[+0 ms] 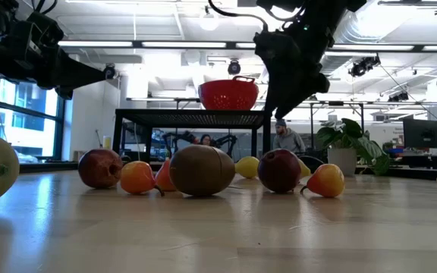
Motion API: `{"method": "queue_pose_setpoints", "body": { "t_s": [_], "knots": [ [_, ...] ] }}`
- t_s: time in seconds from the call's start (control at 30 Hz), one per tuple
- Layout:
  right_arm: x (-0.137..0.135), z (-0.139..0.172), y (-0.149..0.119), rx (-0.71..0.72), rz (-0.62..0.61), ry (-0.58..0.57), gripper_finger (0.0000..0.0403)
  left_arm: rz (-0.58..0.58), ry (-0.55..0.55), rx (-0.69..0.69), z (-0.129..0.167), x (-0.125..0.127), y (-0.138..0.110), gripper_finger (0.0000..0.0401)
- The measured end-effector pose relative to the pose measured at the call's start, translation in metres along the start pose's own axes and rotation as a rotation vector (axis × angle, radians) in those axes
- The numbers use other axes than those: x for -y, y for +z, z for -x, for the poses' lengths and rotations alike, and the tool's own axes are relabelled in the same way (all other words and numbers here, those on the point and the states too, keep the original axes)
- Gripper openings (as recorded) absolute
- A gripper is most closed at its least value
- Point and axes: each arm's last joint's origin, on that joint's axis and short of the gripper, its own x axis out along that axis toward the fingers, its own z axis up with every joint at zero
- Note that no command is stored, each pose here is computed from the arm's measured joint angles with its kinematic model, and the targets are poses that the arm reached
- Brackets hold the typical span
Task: Pick & Place Fruit
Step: Put the middle lemon into the colander on the shelf on the shelf
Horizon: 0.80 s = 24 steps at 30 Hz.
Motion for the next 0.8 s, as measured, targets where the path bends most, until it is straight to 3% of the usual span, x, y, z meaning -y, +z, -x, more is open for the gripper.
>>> {"method": "queue_pose_setpoints", "body": {
  "t_s": [0.17,0.33,0.47,0.8],
  "knots": [
    [0.007,-0.001,-0.002,-0.030,-0.086,-0.064,0.0192,0.000,0.000,0.000,0.000,0.000,0.000,0.0000],
    [0.015,-0.001,-0.004,-0.023,-0.155,-0.171,0.0240,0.000,0.000,0.000,0.000,0.000,0.000,0.0000],
    [0.017,-0.001,-0.001,-0.013,-0.194,-0.158,0.0269,0.000,0.000,0.000,0.000,0.000,0.000,0.0000],
    [0.016,-0.033,-0.008,-0.081,-0.168,-0.203,0.0271,0.000,0.000,0.000,0.000,0.000,0.000,0.0000]
  ]
}}
